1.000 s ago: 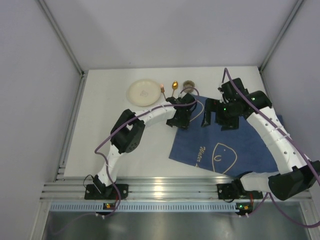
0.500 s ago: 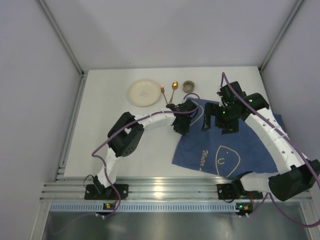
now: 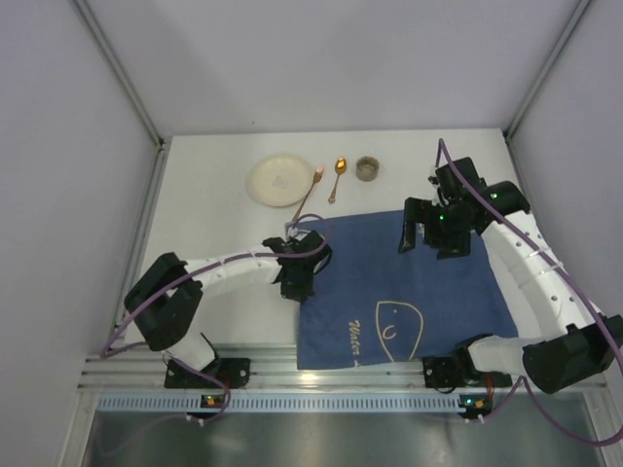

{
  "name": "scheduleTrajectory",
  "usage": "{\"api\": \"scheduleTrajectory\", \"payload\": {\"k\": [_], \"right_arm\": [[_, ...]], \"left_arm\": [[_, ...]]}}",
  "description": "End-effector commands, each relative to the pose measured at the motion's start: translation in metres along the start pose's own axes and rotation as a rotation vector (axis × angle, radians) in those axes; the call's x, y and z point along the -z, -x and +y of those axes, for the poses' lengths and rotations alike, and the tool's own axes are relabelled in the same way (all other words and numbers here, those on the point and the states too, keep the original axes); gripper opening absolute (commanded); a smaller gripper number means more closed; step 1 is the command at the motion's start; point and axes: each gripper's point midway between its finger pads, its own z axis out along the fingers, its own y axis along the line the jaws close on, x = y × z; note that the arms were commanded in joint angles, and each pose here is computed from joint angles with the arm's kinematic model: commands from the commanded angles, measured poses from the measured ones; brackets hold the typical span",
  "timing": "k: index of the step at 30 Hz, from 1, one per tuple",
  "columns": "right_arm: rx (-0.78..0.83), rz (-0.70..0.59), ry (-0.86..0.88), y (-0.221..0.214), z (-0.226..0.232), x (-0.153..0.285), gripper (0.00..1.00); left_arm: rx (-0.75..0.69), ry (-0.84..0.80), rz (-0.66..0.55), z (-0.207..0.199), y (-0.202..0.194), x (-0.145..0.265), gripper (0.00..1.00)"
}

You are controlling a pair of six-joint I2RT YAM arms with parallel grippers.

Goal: Set the dinner table for one person

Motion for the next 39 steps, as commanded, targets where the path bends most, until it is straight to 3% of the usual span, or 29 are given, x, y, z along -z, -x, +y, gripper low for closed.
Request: {"api": "scheduleTrajectory", "payload": {"k": [1, 10, 23, 24, 25, 31, 32, 33, 35, 39], "right_arm": [[0.022, -0.042, 0.008, 0.015, 0.002, 0.000, 1.00], [0.045, -0.024, 0.012, 0.032, 0.008, -0.013, 1.00], [0.049, -0.003, 0.007, 0.031, 0.006, -0.033, 1.00], [0.045, 0.011, 0.000, 0.026, 0.003, -0.038, 1.00], [0.045, 0.015, -0.002, 0.025, 0.001, -0.041, 1.00], [0.038, 0.018, -0.009, 0.024, -0.001, -0.053, 1.00], [0.039, 0.023, -0.007, 0.024, -0.001, -0.055, 1.00], [0.037, 0.021, -0.006, 0.024, -0.001, -0.056, 1.00], [0.040, 0.027, -0.008, 0.024, -0.001, -0.060, 1.00], [0.047, 0.047, -0.019, 0.021, -0.005, -0.068, 1.00]], "left_arm": [[0.099, 0.097, -0.058, 0.037, -0.005, 0.024, 0.00], [0.339, 0.190, -0.080, 0.110, 0.002, 0.041, 0.00], [0.376, 0.249, -0.082, 0.146, 0.048, 0.039, 0.01], [0.389, 0.263, -0.079, 0.148, 0.048, 0.039, 0.05], [0.402, 0.298, -0.069, 0.152, 0.047, 0.039, 0.18], [0.462, 0.391, -0.104, 0.165, 0.055, 0.056, 0.40], [0.467, 0.402, -0.124, 0.167, 0.061, 0.060, 0.51], [0.470, 0.411, -0.131, 0.169, 0.064, 0.063, 0.55], [0.471, 0.418, -0.156, 0.171, 0.073, 0.073, 0.62], [0.487, 0.343, -0.242, 0.168, 0.105, 0.084, 0.63]]}}
